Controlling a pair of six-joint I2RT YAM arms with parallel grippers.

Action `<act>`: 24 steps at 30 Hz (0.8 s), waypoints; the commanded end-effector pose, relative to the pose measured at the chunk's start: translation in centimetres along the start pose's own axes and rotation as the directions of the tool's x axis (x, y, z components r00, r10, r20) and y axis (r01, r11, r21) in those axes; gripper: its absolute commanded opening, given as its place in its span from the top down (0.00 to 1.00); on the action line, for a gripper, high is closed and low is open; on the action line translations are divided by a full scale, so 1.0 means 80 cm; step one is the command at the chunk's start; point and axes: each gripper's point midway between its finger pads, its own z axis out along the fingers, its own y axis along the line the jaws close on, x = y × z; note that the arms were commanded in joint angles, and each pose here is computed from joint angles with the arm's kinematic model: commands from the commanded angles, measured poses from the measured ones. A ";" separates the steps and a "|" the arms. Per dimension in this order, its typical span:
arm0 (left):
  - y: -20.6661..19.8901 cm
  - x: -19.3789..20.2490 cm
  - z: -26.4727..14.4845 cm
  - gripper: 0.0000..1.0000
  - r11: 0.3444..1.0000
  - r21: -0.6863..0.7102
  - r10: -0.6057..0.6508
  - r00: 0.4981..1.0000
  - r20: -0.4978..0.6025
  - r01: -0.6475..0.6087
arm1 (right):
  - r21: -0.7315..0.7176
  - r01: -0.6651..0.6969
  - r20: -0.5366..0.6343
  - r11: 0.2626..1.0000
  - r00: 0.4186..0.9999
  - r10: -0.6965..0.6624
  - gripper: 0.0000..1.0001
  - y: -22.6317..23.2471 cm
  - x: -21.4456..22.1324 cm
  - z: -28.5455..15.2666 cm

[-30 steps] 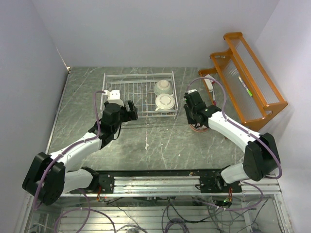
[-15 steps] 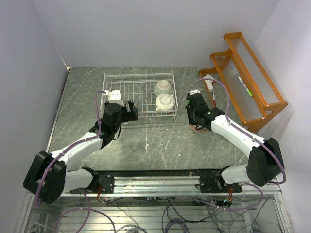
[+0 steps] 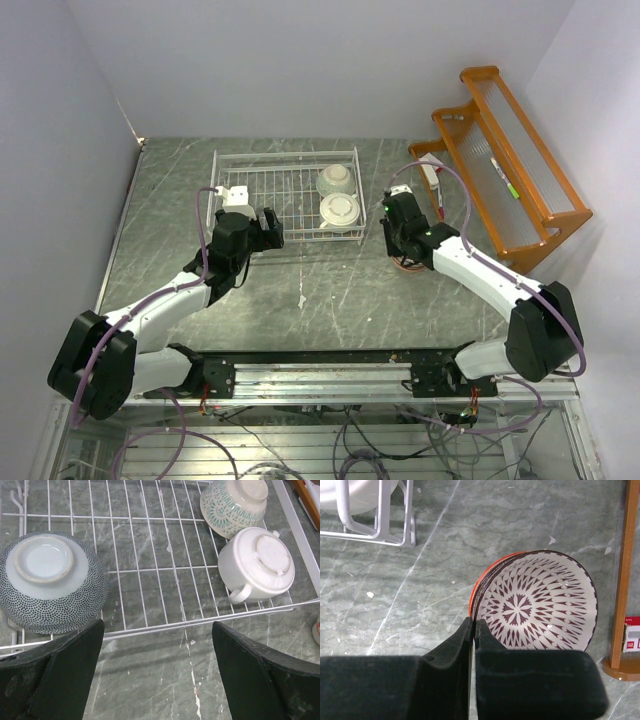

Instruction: Unload the bowls from the dish rack

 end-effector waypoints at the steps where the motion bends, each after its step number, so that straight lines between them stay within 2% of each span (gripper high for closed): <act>1: -0.010 -0.016 0.003 0.01 1.000 0.016 0.006 0.999 0.037 -0.007 | 0.029 0.007 -0.045 1.000 0.999 -0.006 1.00 -0.005 0.018 0.012; 7: -0.010 -0.016 0.003 0.01 1.000 0.015 0.008 0.999 0.035 -0.009 | 0.035 0.000 -0.036 0.999 0.999 0.001 0.98 -0.007 0.015 0.009; 11: -0.008 -0.016 0.004 0.01 1.000 0.006 0.015 0.999 0.036 -0.015 | 0.028 -0.017 0.015 0.999 1.000 0.017 0.81 -0.009 -0.001 -0.005; 15: -0.001 -0.016 0.007 0.00 0.999 -0.025 0.028 0.999 0.038 -0.027 | 0.017 -0.042 0.084 0.999 0.996 0.040 0.73 -0.012 -0.024 -0.025; 20: 0.012 -0.025 0.020 0.00 0.993 -0.111 0.047 0.997 0.057 -0.040 | -0.019 -0.081 0.199 0.997 0.976 0.083 0.70 -0.014 -0.051 -0.052; 24: 0.017 -0.059 0.036 0.01 0.978 -0.200 0.078 0.993 0.086 -0.059 | -0.094 -0.100 0.285 0.991 0.951 0.123 0.68 -0.004 -0.066 -0.064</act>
